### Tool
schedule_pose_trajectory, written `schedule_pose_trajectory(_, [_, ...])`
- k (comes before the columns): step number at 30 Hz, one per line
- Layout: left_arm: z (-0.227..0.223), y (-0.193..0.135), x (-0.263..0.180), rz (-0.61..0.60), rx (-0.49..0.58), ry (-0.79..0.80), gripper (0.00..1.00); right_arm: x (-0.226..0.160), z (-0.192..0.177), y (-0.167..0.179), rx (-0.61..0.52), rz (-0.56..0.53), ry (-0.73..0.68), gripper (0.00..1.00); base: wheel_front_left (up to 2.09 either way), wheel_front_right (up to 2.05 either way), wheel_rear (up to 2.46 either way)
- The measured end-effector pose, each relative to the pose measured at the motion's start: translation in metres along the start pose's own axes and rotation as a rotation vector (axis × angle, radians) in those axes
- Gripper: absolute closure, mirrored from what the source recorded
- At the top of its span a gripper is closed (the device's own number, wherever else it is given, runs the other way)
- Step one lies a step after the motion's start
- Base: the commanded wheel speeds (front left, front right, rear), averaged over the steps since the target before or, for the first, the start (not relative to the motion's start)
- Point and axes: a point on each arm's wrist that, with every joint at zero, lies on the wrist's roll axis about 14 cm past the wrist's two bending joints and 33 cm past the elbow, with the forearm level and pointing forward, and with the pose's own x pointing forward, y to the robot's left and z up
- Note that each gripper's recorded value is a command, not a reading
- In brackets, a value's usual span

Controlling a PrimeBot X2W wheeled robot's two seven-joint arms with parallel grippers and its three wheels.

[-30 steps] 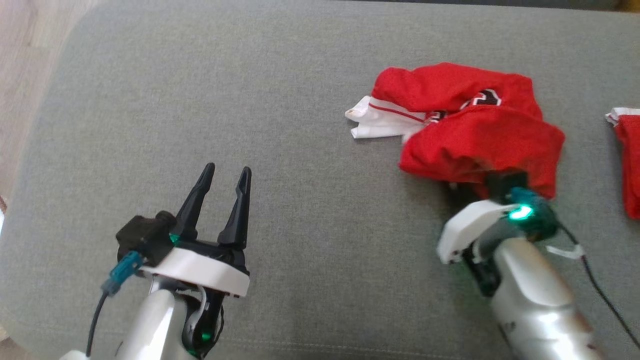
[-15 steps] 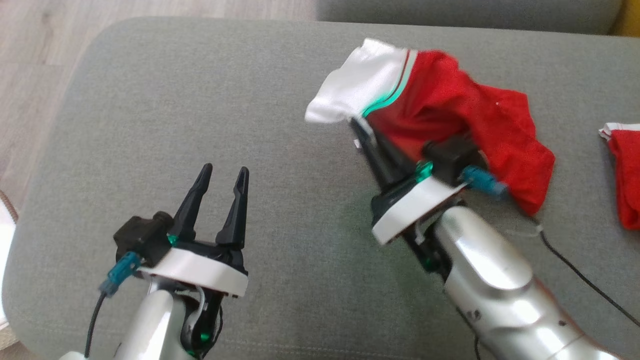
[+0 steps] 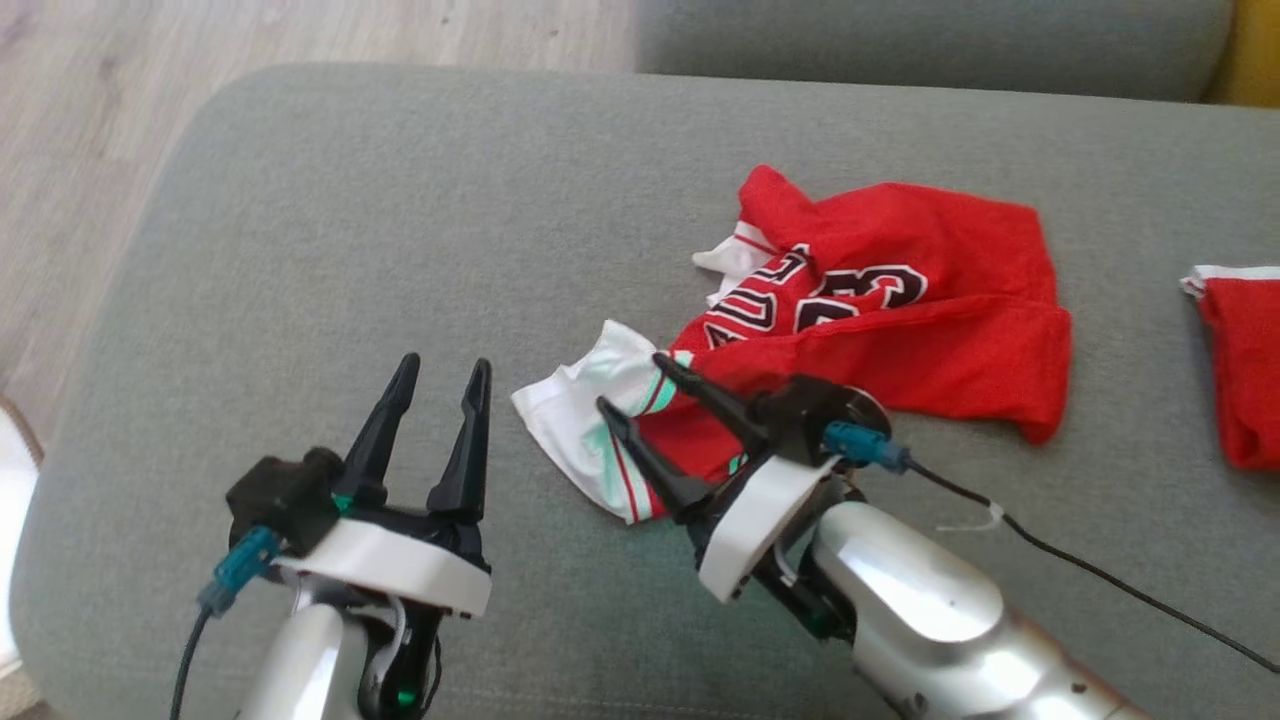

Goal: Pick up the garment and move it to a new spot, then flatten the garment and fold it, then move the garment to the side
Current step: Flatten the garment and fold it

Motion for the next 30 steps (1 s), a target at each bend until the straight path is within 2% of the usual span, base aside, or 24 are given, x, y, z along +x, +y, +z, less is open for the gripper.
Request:
schedule_pose_trajectory(3, [-0.001,-0.004,-0.001,-0.01,-0.004,0.001,0.0,-0.008,0.007,-0.016,-0.01,-0.059,-0.025,0.0,0.0,0.0,0.0])
schedule_pose_trajectory(6, [0.002,-0.008,0.002,-0.026,-0.005,-0.009,0.0,-0.024,0.017,-0.047,-0.023,-0.166,-0.064,0.0,0.0,0.0,0.0])
schedule_pose_trajectory(12, [0.006,-0.023,0.009,-0.07,-0.01,-0.023,0.0,-0.095,0.014,-0.121,-0.021,-0.465,-0.098,0.0,0.0,0.0,0.0])
schedule_pose_trajectory(18, [0.001,-0.034,0.015,-0.107,-0.017,-0.01,0.0,-0.153,-0.001,-0.149,0.022,-0.681,-0.126,0.0,0.0,0.0,0.0])
schedule_pose_trajectory(22, [-0.015,-0.036,0.017,-0.115,-0.013,0.038,0.0,-0.171,-0.013,-0.149,0.059,-0.748,-0.126,0.0,0.0,0.0,0.0])
schedule_pose_trajectory(30, [-0.055,-0.031,0.015,-0.102,0.026,0.164,0.0,-0.178,-0.009,-0.152,0.051,-0.774,-0.144,0.0,0.0,0.0,0.0])
